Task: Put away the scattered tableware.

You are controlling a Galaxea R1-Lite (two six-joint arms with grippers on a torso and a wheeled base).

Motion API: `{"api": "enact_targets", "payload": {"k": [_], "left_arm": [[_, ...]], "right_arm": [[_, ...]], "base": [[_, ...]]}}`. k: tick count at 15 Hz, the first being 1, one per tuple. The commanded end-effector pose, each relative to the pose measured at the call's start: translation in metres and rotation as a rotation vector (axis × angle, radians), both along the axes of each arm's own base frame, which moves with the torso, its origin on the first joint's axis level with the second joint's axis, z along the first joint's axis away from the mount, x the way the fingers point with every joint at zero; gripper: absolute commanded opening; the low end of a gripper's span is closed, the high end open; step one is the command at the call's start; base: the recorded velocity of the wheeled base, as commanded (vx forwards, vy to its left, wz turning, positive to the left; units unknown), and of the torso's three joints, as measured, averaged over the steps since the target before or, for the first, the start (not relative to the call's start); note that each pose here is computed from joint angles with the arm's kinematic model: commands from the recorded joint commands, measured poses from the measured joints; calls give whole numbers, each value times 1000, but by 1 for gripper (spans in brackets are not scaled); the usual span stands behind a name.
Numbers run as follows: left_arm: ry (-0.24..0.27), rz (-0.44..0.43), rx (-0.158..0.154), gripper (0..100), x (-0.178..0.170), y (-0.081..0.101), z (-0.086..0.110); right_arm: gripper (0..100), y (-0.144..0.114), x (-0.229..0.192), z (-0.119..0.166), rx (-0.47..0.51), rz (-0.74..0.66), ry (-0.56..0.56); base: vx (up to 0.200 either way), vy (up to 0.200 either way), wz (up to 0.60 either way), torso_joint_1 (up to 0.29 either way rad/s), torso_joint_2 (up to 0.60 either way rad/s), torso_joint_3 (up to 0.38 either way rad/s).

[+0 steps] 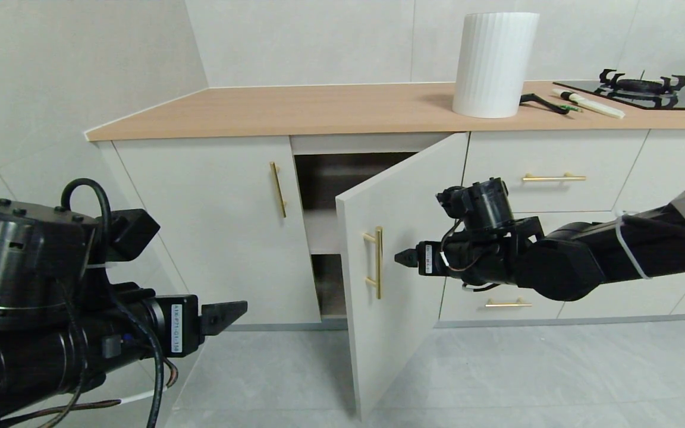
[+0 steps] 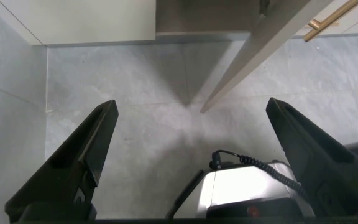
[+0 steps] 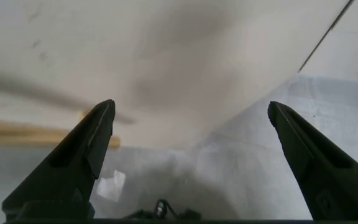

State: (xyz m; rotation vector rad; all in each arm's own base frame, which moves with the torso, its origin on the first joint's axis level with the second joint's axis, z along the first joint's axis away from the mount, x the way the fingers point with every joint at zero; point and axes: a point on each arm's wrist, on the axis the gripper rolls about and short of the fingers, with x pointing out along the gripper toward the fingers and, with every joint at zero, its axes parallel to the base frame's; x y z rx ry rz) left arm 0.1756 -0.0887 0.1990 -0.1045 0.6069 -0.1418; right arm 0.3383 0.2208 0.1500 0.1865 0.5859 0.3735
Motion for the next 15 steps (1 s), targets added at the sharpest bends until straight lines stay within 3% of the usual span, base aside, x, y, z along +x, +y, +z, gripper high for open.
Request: {"api": "enact_targets", "payload": {"k": [1,6,15], "left_arm": [[2,-2,2,100,0,0,-1],[4,0,2,100,1,-1,-1],[5,3,2,100,2,-1,-1]], "right_arm": [[100,4,6,-12,6,-9,14],[100,7,9,-16,20,-14,9],[100,15,20,-12,127,-65,18]], "base": [[0,0,0,0,0,0],[0,0,0,0,0,0],[200,0,0,-1,2,1]]}}
